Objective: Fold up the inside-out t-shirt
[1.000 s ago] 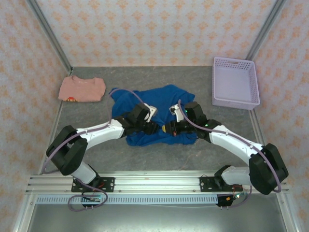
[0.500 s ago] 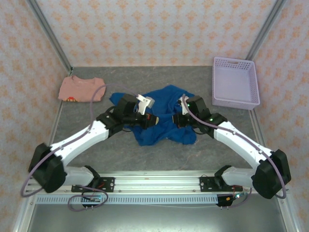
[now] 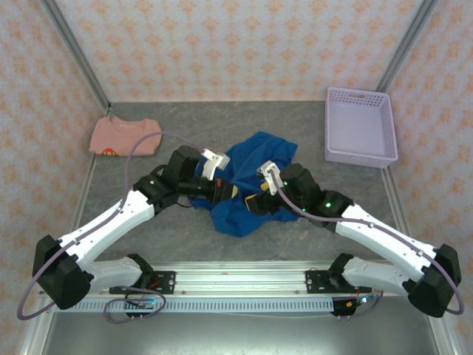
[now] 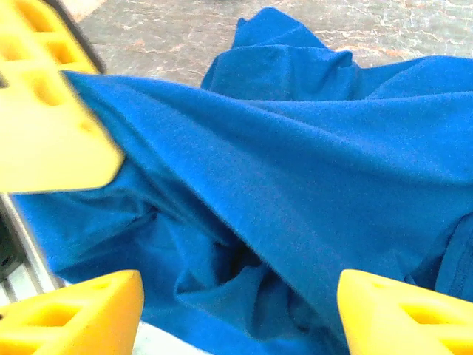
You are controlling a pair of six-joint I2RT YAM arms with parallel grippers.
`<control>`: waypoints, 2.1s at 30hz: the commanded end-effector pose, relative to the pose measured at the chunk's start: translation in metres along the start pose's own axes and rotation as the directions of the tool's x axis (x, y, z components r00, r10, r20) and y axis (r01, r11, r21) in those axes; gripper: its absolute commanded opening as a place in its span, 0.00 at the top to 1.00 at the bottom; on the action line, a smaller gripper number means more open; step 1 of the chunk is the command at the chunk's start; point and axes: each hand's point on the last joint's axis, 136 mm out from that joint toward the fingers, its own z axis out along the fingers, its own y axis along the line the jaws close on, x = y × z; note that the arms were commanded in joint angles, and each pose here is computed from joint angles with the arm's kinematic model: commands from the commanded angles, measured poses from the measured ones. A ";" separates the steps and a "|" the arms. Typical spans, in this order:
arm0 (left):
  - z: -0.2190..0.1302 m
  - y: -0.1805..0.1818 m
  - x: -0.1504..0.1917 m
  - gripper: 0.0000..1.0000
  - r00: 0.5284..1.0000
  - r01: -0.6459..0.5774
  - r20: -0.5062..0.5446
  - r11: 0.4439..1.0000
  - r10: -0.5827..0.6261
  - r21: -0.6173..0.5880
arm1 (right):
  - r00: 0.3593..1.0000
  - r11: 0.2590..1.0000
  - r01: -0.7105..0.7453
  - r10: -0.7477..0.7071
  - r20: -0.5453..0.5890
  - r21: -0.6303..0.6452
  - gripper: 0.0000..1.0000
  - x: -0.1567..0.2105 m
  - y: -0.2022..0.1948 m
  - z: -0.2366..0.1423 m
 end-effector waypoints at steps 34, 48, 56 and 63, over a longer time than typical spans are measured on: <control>0.002 0.024 0.023 0.61 0.998 -0.052 0.026 0.992 0.055 -0.117 | 0.928 0.859 -0.264 0.351 0.128 -0.439 1.00 -0.063 0.032 0.003; 0.030 -0.012 0.074 0.97 0.981 -0.170 -0.085 0.984 0.174 0.057 | 0.846 0.849 -0.395 0.485 0.220 -0.351 1.00 -0.086 -0.003 -0.005; -0.007 -0.004 0.032 0.54 0.984 -0.138 0.105 0.989 0.143 -0.056 | 0.913 0.881 -0.291 0.372 0.167 -0.373 1.00 -0.061 0.010 -0.010; -0.014 0.012 0.001 0.52 0.986 -0.039 0.155 0.995 0.054 -0.097 | 0.922 0.870 -0.269 0.356 0.151 -0.413 1.00 -0.055 0.018 -0.011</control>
